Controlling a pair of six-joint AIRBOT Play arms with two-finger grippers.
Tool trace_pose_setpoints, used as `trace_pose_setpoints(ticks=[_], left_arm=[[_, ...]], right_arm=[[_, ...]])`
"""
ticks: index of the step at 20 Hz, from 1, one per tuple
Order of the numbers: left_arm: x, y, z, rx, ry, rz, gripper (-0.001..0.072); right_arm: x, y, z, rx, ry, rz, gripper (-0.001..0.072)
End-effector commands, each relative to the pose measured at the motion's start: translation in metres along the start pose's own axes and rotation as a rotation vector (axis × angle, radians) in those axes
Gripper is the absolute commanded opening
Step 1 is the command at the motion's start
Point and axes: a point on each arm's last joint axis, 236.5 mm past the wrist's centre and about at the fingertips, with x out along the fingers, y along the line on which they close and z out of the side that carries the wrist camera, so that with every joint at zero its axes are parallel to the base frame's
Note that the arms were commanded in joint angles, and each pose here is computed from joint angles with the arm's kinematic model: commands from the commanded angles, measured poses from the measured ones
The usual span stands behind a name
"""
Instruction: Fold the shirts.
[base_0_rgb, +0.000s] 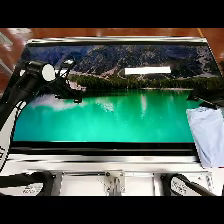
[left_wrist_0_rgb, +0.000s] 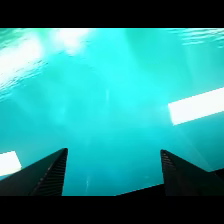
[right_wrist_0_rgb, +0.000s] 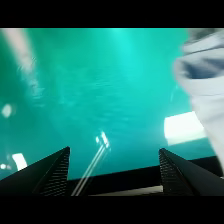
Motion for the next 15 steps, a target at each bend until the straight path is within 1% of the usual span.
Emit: trace_pose_setpoints(ticks=[1, 4, 15], left_arm=[[0.0028, 0.0089, -0.0024, 0.005, 0.024, 0.059, 0.0663], [0.0030, 0.0087, -0.0023, 0.005, 0.024, 0.059, 0.0663], [0.0035, 0.0087, -0.0023, 0.005, 0.025, 0.059, 0.0663]], right_arm=[[0.0143, 0.0318, -0.0114, -0.076, 0.067, 0.012, 0.0677], [0.0154, 0.0406, -0.0130, -0.099, 0.070, 0.019, 0.0677], [0.0154, 0.0407, -0.0132, -0.099, 0.071, 0.018, 0.0677]])
